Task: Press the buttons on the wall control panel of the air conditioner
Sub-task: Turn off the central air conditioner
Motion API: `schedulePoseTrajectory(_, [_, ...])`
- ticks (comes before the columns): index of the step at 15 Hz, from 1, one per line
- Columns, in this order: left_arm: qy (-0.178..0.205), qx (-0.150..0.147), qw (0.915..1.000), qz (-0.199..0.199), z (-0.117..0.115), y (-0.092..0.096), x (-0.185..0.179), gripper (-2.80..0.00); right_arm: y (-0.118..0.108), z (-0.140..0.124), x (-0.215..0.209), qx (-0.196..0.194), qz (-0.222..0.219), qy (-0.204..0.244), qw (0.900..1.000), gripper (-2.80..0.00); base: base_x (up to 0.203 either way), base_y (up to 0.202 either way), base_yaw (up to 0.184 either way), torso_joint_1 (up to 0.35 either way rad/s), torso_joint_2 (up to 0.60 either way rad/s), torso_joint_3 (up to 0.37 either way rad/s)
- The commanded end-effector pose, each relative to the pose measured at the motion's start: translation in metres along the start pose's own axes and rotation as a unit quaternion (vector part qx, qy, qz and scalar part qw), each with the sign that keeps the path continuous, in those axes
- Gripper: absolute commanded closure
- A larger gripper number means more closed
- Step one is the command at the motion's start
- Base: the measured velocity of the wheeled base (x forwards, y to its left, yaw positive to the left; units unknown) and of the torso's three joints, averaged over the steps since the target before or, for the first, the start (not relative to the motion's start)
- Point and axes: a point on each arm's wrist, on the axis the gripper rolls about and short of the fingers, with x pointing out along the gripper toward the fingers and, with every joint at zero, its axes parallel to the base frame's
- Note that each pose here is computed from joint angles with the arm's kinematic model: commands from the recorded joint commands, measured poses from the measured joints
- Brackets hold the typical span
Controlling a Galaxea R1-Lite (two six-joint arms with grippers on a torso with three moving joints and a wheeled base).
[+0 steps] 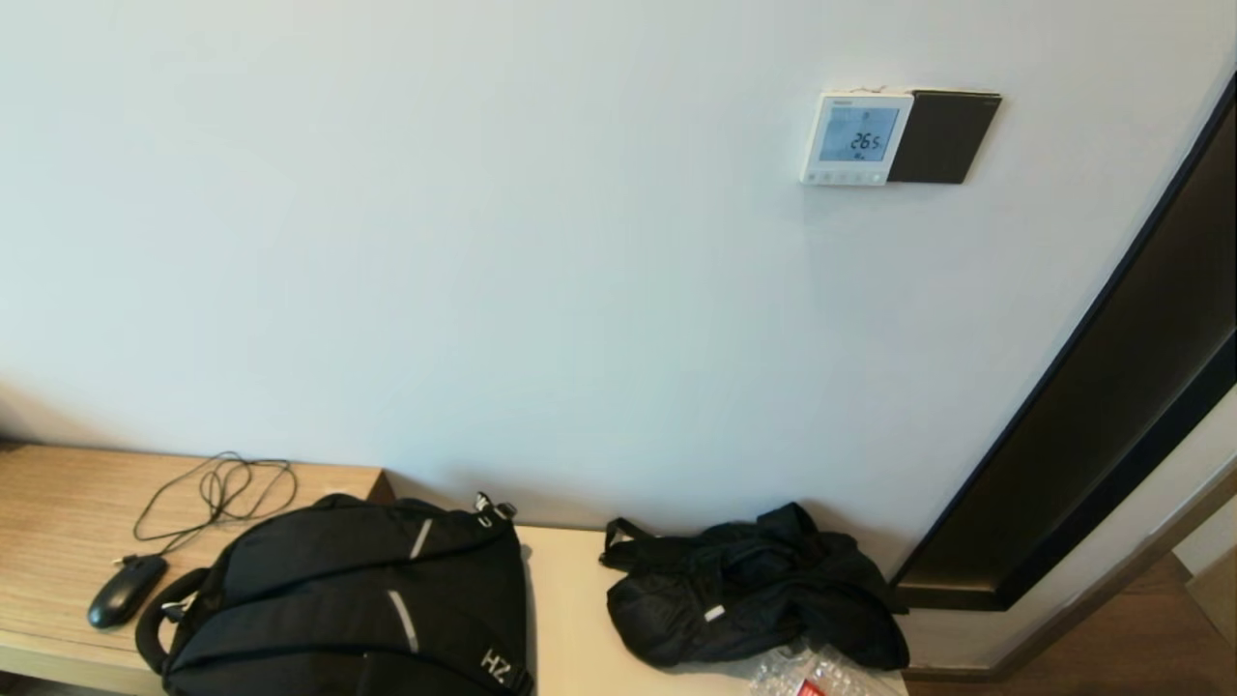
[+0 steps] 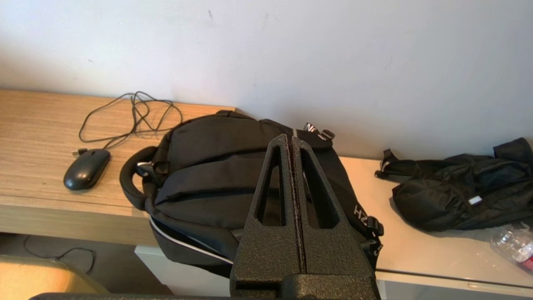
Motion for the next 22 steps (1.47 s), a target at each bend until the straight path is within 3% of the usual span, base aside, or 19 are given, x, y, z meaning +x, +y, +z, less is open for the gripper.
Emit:
schedulePoseTrajectory(1, [0.000,0.000,1.0000,0.000,0.000,0.000,0.000,0.00,0.000,0.000,0.000,0.000,0.000,0.000,1.000,0.00,0.000,0.000,0.000,0.000,0.00,0.000])
schedulePoseTrajectory(11, [0.000,0.000,1.0000,0.000,0.000,0.000,0.000,0.00,0.000,0.010,-0.003,-0.004,-0.006,-0.014,1.000,0.00,0.000,0.000,0.000,0.000,0.00,0.000])
schedulePoseTrajectory(14, [0.000,0.000,1.0000,0.000,0.000,0.000,0.000,0.00,-0.001,0.048,-0.016,-0.007,-0.003,-0.022,1.000,0.00,0.000,0.000,0.000,0.000,0.00,0.000])
schedulePoseTrajectory(17, [0.000,0.000,1.0000,0.000,0.000,0.000,0.000,0.00,-0.001,0.090,-0.008,-0.008,0.003,0.003,1.000,0.00,0.000,0.000,0.000,0.000,0.00,0.000])
schedulePoseTrajectory(22, [0.000,0.000,1.0000,0.000,0.000,0.000,0.000,0.00,-0.003,0.167,0.046,-0.008,0.004,0.025,1.000,0.00,0.000,0.000,0.000,0.000,0.00,0.000])
